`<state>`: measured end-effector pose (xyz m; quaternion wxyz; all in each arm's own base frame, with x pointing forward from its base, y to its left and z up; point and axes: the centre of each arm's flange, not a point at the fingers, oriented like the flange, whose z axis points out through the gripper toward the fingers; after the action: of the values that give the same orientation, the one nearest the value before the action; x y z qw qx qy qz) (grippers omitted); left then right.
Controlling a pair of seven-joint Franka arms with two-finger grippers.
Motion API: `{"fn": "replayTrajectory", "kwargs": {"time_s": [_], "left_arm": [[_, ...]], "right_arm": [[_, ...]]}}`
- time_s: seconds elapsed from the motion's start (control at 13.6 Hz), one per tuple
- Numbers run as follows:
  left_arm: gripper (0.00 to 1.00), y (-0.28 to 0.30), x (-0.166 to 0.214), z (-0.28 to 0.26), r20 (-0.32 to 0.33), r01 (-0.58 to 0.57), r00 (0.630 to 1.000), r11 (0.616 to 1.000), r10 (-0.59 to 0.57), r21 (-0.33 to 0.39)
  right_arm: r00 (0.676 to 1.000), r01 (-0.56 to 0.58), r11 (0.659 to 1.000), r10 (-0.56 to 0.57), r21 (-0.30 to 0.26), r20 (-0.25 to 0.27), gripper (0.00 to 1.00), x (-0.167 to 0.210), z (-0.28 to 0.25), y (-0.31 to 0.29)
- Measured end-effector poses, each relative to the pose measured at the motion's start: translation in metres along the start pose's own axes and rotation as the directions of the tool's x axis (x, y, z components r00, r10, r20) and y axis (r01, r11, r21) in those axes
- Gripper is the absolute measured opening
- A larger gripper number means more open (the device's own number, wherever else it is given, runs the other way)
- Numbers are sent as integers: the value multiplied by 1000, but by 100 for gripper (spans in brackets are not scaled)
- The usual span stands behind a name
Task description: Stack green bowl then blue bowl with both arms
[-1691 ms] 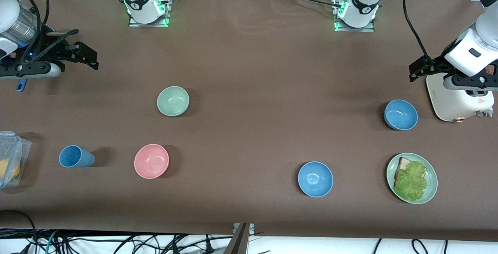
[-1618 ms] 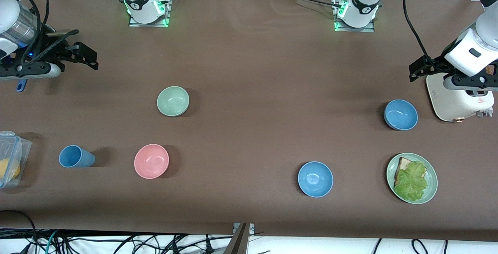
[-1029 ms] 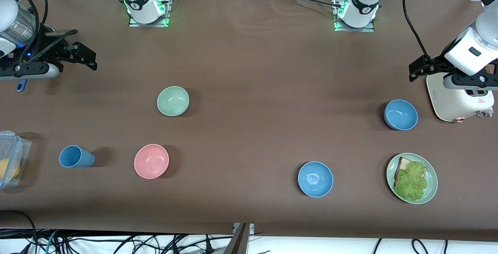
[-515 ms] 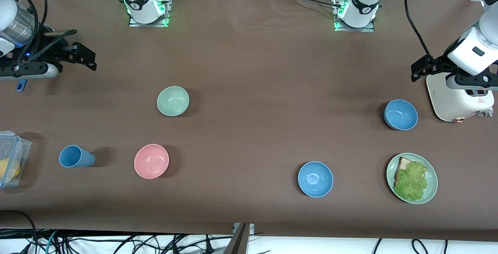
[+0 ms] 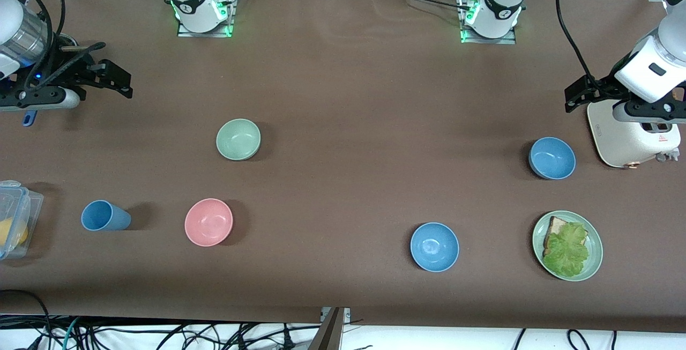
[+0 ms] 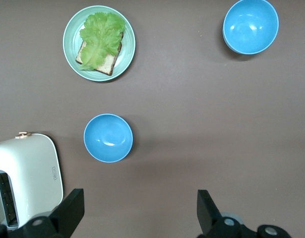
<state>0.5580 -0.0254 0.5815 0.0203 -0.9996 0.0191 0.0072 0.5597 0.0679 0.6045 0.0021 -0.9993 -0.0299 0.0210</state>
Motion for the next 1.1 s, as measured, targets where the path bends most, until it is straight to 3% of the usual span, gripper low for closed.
{"fn": "replayTrajectory", "kwargs": {"time_s": [1.1], "left_arm": [[100, 0, 0, 1, 8, -1, 1000, 1000, 1, 0]], "right_arm": [[1000, -6, 1000, 6, 0, 3, 99, 1, 2, 3]]}}
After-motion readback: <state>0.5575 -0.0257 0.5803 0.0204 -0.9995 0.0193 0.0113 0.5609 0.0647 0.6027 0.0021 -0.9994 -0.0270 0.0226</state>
